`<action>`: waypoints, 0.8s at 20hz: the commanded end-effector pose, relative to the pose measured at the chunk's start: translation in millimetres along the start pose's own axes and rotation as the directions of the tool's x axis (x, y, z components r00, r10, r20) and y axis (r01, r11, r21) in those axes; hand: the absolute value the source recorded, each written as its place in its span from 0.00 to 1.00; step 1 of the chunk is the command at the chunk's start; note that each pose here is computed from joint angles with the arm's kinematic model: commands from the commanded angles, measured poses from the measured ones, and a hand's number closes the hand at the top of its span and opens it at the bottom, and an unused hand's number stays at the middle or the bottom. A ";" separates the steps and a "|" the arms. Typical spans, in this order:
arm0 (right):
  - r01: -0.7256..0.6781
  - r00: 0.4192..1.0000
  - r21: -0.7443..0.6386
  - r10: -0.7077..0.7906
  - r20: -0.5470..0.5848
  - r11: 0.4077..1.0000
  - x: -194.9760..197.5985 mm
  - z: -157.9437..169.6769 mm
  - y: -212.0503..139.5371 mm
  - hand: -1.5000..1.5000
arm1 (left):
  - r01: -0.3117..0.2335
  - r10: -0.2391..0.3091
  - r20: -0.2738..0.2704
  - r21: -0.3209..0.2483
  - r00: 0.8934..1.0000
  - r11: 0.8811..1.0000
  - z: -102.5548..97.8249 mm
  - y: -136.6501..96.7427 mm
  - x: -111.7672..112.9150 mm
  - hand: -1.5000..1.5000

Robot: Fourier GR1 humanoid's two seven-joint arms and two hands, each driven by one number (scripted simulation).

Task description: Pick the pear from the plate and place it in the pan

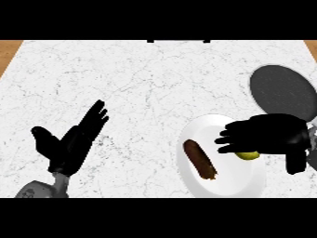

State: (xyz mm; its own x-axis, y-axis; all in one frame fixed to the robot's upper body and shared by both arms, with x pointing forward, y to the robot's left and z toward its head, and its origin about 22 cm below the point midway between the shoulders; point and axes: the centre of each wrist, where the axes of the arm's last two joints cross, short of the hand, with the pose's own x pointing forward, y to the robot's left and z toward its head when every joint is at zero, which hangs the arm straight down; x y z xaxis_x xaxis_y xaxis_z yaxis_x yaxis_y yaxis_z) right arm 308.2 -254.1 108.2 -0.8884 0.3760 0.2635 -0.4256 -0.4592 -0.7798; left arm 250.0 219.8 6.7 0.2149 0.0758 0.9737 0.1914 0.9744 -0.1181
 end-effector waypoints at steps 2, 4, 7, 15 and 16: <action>0.016 1.000 0.040 -0.016 0.012 0.999 -2.0 -6.3 14.5 0.00 | -0.004 0.004 0.003 -0.005 1.000 1.000 7.7 -5.1 10.8 0.50; -0.030 1.000 0.030 0.030 -0.003 0.999 -11.4 -0.3 9.9 0.00 | 0.010 -0.010 -0.009 0.007 1.000 1.000 -3.5 -12.2 1.3 0.50; -0.088 0.995 0.001 0.088 -0.052 0.996 -18.9 -0.4 39.3 0.00 | 0.034 -0.034 0.016 -0.010 0.999 0.999 7.8 -6.2 8.0 0.50; -0.060 0.997 0.005 0.060 -0.057 0.998 -40.5 -21.5 47.9 0.00 | -0.002 0.002 -0.004 0.004 1.000 1.000 -3.3 -11.2 2.5 0.50; -0.046 0.998 0.010 0.046 -0.049 0.999 -47.9 -48.9 58.6 0.00 | 0.010 -0.010 0.006 -0.015 1.000 1.000 -0.7 3.2 4.3 0.50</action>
State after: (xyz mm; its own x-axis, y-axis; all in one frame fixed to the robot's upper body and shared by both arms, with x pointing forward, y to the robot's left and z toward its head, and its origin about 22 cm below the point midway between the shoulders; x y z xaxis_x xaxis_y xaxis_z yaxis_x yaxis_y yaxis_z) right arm 324.2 -267.9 47.9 -0.9017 0.4009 0.1621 -0.3561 -0.4757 -0.8043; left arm 253.4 216.1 11.2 0.2087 0.0704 0.9754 0.1961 0.9741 -0.1123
